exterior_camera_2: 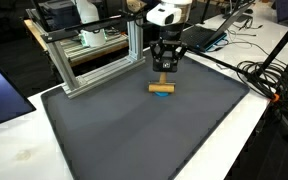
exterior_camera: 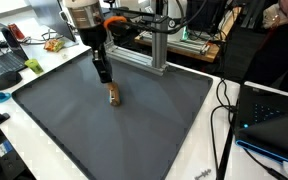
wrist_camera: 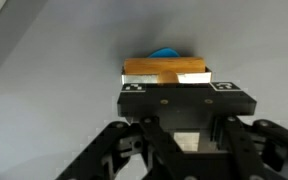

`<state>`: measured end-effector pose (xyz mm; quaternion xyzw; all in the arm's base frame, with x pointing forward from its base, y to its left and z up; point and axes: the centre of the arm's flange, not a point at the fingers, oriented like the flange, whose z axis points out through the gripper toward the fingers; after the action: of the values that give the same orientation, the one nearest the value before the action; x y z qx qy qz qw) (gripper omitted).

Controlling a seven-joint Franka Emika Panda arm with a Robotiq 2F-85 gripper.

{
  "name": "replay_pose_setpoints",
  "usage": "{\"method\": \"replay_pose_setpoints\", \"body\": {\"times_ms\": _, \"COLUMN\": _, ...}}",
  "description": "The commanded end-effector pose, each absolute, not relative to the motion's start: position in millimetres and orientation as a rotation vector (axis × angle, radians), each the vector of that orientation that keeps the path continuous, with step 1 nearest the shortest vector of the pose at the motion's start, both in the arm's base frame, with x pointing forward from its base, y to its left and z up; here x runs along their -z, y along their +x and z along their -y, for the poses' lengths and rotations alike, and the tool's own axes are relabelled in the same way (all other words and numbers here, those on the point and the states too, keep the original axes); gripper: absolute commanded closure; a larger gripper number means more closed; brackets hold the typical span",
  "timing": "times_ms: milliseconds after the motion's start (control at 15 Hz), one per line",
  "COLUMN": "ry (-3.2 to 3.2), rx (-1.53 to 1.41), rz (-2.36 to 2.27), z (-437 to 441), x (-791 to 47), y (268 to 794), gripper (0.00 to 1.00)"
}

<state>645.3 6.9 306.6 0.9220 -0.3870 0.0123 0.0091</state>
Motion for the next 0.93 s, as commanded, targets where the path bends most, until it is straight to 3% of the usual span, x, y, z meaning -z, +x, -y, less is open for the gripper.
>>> {"method": "replay_pose_setpoints", "body": {"times_ms": 0, "ry": 2.864, "rx": -0.072, "rz": 1.21, "z": 1.8, "x": -281.7, "y": 659.6, "gripper": 0.78}}
{"method": "replay_pose_setpoints", "body": {"times_ms": 867, "ry": 2.863, "rx": -0.076, "rz": 1.216, "z": 8.2, "x": -280.2, "y": 666.4, "gripper": 0.78}}
